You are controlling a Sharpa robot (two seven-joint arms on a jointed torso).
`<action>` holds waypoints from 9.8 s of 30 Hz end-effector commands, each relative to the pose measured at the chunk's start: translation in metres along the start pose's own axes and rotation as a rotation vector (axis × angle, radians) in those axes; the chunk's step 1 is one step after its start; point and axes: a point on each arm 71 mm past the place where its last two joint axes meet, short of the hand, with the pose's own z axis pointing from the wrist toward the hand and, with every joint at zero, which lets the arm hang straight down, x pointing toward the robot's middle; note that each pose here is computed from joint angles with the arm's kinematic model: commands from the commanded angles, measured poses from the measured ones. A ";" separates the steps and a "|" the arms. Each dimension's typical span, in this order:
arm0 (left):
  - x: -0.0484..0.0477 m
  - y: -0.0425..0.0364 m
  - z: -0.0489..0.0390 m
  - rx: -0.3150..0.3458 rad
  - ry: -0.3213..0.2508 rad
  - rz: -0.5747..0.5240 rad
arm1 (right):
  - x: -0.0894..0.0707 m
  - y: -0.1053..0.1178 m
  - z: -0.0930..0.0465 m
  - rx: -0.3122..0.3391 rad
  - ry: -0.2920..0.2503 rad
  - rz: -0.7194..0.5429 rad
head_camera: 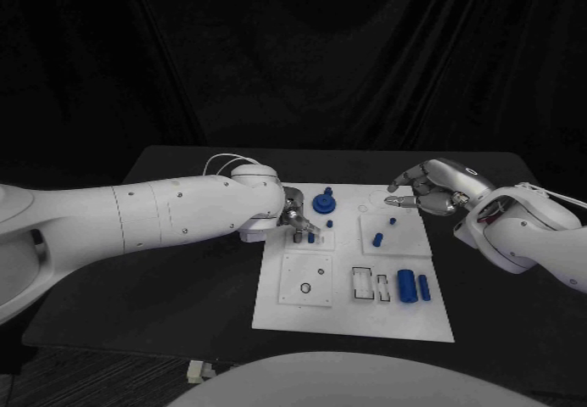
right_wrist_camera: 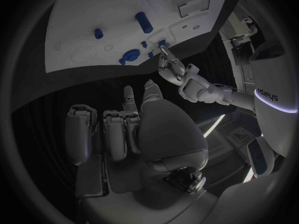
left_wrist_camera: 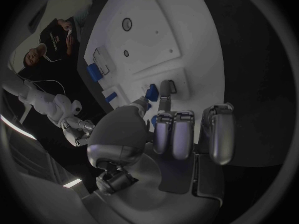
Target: Assemble the parts on the task board
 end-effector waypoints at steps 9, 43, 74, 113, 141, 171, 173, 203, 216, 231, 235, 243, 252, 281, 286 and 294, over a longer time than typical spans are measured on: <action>0.0034 0.0028 -0.0011 0.006 0.036 0.013 | 0.001 -0.001 -0.001 0.013 0.008 -0.004; 0.0047 -0.0042 0.0028 0.033 0.066 -0.070 | 0.003 -0.001 0.000 0.016 0.022 -0.003; 0.0049 -0.0064 0.0062 0.033 0.093 -0.079 | 0.004 -0.002 0.000 0.023 0.032 -0.002; 0.0035 -0.0078 0.0125 0.010 0.135 -0.047 | 0.004 -0.003 -0.001 0.029 0.039 -0.005; 0.0024 -0.0072 0.0157 -0.005 0.156 -0.016 | 0.004 -0.004 -0.001 0.030 0.043 -0.005; 0.0022 -0.0113 0.0166 0.003 0.150 -0.033 | 0.003 -0.004 -0.002 0.029 0.038 -0.009; 0.0021 -0.0117 0.0165 0.005 0.144 -0.037 | 0.003 -0.004 -0.002 0.029 0.038 -0.009; 0.0006 -0.0093 0.0091 0.022 0.065 -0.094 | 0.003 -0.005 -0.002 0.030 0.036 -0.011; -0.0027 -0.0068 0.0024 0.031 0.032 -0.112 | 0.003 -0.005 -0.002 0.032 0.038 -0.011; -0.0053 -0.0053 -0.0053 0.046 -0.012 -0.140 | 0.003 -0.006 -0.001 0.033 0.038 -0.012; -0.0055 -0.0041 -0.0068 0.048 -0.024 -0.149 | 0.003 -0.006 -0.002 0.033 0.038 -0.012; -0.0066 -0.0013 -0.0087 0.048 -0.050 -0.168 | 0.004 -0.006 -0.002 0.035 0.039 -0.012; -0.0069 -0.0029 -0.0119 0.055 -0.095 -0.161 | 0.004 -0.006 -0.002 0.036 0.036 -0.011; 0.0000 -0.0056 -0.0116 0.060 -0.118 -0.157 | 0.002 -0.004 -0.005 0.027 0.014 -0.013; 0.0011 -0.0033 -0.0117 0.056 -0.112 -0.155 | 0.002 -0.004 -0.005 0.027 0.014 -0.013; 0.0043 -0.0002 -0.0127 0.053 -0.105 -0.157 | 0.002 -0.004 -0.005 0.028 0.014 -0.013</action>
